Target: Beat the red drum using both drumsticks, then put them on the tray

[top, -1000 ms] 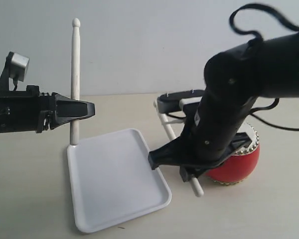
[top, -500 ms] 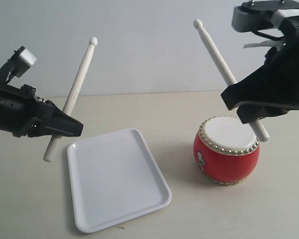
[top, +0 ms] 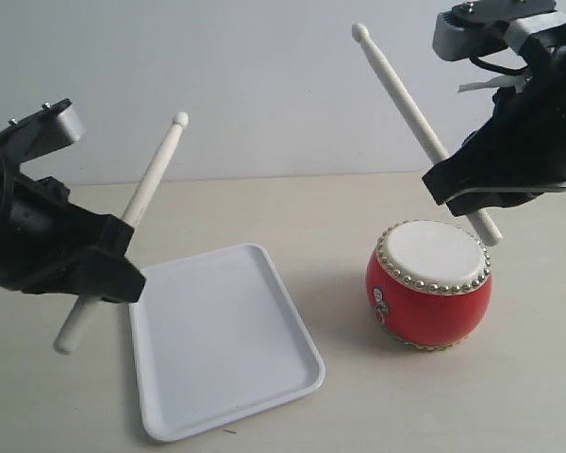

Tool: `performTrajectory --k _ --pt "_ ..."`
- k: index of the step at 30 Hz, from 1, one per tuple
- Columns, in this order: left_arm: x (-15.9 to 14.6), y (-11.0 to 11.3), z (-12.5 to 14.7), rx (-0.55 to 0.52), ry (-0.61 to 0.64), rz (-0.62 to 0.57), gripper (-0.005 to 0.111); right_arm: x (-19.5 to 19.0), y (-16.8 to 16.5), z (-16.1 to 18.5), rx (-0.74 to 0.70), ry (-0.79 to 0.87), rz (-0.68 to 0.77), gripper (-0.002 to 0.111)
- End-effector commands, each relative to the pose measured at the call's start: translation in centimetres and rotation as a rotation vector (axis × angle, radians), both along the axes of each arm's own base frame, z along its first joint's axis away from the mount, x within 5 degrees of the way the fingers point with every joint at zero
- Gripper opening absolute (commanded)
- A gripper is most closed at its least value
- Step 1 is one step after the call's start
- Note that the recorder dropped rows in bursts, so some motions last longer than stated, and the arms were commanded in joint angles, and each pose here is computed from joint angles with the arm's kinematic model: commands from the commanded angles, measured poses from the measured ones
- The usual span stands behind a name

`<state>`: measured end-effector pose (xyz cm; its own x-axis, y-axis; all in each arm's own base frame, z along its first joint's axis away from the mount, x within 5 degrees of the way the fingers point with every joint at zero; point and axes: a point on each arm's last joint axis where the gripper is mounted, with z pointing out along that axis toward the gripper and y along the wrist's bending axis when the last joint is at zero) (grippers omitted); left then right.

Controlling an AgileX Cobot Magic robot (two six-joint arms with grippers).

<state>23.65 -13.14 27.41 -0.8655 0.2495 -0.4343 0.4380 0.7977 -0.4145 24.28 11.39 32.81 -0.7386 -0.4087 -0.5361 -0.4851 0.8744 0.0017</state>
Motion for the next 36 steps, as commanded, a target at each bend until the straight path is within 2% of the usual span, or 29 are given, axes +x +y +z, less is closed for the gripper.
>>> performTrajectory --k 1,4,8,14,18,22,25,30,36 --pt "-1.8 1.6 0.8 0.219 0.041 0.013 0.000 -0.8 -0.3 0.4 -0.009 0.031 0.026 0.000" --pt "-2.0 2.3 0.8 0.305 0.032 0.006 0.000 -1.1 -0.5 -0.4 -0.059 0.119 0.032 0.000" --pt "-1.3 2.2 0.6 0.313 -0.023 -0.013 0.000 -1.6 -0.5 -1.6 -0.112 0.310 0.009 0.000" --pt "0.1 1.3 -0.5 0.317 0.012 -0.084 0.000 -1.3 -1.0 -1.7 -0.133 0.309 -0.093 0.000" --pt "1.0 0.3 -0.7 0.276 0.030 -0.142 0.000 -1.6 -2.0 -1.6 -0.134 0.301 -0.141 0.000" --pt "1.7 -0.5 -0.2 0.242 0.001 -0.167 0.000 -2.8 -3.9 -4.7 -0.164 0.412 -0.200 0.000" --pt "2.0 -1.2 -0.4 0.251 -0.023 -0.196 0.000 -3.8 -4.7 -6.6 -0.190 0.482 -0.207 0.000" --pt "2.1 -3.0 -1.8 0.253 -0.027 -0.268 0.000 -4.4 -4.1 -6.5 -0.122 0.501 -0.163 0.000" --pt "2.6 -3.9 -2.2 0.213 -0.069 -0.259 0.000 -3.3 -4.5 -7.4 -0.209 0.511 -0.173 0.000"
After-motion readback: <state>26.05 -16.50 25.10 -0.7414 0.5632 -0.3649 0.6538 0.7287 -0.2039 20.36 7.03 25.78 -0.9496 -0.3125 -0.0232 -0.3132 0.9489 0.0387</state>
